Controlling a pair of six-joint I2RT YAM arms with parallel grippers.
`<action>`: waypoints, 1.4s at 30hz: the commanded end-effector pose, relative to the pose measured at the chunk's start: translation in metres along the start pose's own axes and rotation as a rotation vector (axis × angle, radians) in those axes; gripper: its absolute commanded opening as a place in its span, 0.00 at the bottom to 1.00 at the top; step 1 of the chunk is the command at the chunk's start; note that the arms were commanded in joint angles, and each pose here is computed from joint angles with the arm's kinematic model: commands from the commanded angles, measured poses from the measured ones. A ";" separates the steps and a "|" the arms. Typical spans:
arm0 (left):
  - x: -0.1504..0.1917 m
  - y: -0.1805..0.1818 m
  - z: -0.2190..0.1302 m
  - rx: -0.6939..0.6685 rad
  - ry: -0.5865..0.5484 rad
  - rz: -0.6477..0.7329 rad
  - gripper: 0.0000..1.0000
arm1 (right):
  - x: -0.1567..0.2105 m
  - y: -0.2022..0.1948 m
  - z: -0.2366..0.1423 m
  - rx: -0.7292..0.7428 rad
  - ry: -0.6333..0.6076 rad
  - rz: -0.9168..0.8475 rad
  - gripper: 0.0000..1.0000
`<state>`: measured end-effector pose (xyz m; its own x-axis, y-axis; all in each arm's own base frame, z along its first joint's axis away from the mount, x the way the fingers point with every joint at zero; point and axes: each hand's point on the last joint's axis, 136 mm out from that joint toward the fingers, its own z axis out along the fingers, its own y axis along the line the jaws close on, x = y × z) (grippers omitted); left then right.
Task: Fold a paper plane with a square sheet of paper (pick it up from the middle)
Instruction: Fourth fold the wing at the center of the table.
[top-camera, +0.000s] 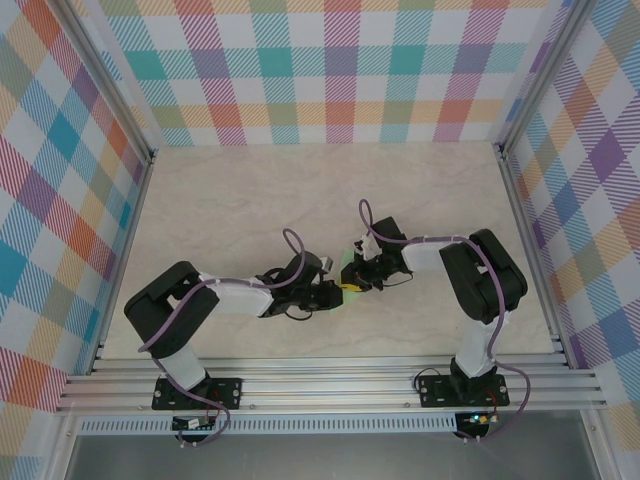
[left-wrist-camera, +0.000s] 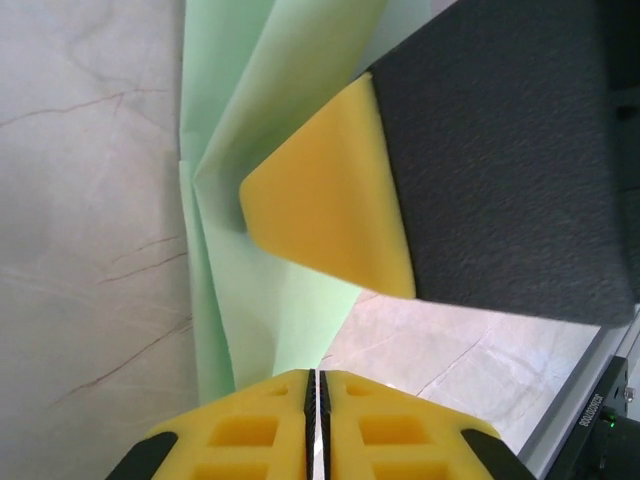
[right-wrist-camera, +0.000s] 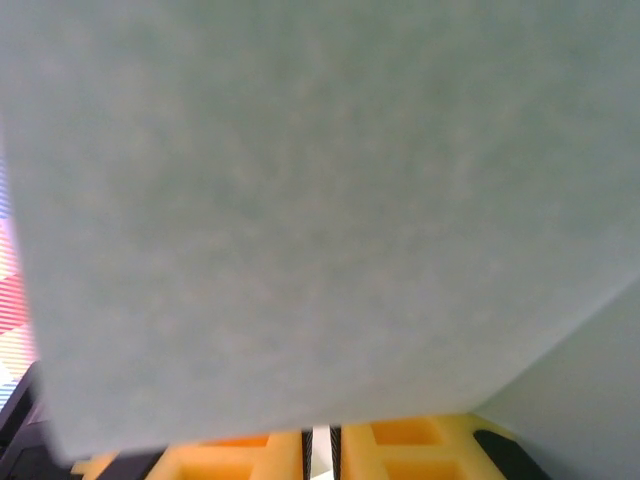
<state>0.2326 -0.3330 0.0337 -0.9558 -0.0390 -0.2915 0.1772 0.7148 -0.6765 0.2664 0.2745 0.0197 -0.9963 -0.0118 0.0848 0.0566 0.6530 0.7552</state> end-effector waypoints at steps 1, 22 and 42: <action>0.012 0.007 0.002 0.013 0.014 -0.023 0.12 | -0.004 -0.024 0.005 0.083 -0.018 0.036 0.15; 0.044 0.038 -0.027 -0.063 0.011 -0.070 0.14 | -0.006 -0.023 0.004 0.087 -0.020 0.036 0.16; 0.009 -0.007 -0.002 -0.001 0.021 -0.007 0.21 | -0.003 -0.027 0.005 0.093 -0.013 0.043 0.16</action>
<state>0.2298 -0.3372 0.0456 -0.9538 -0.0576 -0.2949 0.1701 0.7054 -0.6881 0.2667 0.2747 0.0200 -0.9962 -0.0117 0.0862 0.0576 0.6536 0.7547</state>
